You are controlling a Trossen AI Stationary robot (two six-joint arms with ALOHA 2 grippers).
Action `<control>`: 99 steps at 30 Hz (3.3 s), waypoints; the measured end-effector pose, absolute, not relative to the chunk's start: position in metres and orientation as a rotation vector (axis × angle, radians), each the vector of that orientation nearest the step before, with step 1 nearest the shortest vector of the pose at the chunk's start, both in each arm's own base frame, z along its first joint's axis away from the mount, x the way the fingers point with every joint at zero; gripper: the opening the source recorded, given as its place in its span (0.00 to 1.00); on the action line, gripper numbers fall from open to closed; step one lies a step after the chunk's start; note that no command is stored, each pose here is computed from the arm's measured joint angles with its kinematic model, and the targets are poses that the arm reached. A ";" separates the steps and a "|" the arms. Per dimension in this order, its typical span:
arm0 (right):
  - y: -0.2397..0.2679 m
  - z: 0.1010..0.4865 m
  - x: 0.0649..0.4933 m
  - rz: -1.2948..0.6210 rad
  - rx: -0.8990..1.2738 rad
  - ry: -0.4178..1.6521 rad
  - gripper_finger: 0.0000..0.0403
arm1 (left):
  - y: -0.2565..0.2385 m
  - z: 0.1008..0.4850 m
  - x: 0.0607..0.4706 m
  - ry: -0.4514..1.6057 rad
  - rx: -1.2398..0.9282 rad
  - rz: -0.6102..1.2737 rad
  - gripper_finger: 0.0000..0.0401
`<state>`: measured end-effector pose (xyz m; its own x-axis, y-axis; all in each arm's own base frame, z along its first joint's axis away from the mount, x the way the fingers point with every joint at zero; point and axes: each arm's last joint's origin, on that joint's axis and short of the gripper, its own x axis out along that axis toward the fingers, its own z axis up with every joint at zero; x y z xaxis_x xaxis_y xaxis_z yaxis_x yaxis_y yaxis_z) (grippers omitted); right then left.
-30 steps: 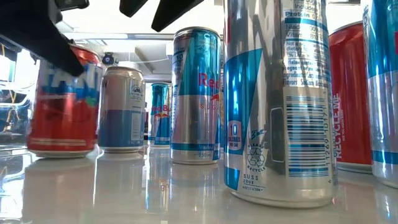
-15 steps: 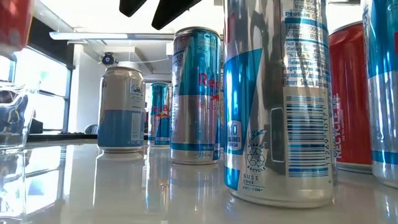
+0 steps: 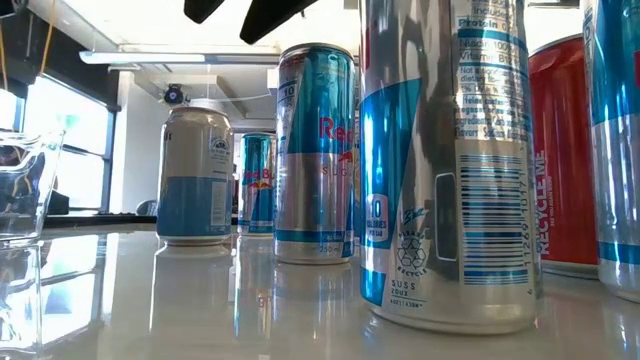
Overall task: Sort soda cans
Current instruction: Put the middle right red soda can into the left transparent bin
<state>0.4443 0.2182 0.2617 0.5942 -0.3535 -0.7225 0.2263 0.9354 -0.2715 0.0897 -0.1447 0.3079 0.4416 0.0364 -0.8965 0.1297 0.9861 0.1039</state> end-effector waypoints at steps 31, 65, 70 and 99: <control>0.205 0.262 0.453 -0.346 -0.087 0.871 0.77 | -0.136 0.233 0.032 1.041 -0.183 -0.099 0.76; 0.205 0.261 0.452 -0.330 -0.122 0.886 0.77 | -0.132 0.228 0.029 1.255 -0.393 -0.071 0.80; 0.205 0.261 0.452 -0.330 -0.122 0.886 0.77 | -0.134 0.224 0.037 1.304 -0.369 -0.048 0.80; 0.205 0.261 0.452 -0.321 -0.140 0.889 0.77 | -0.128 0.226 0.060 1.414 -0.491 -0.042 0.80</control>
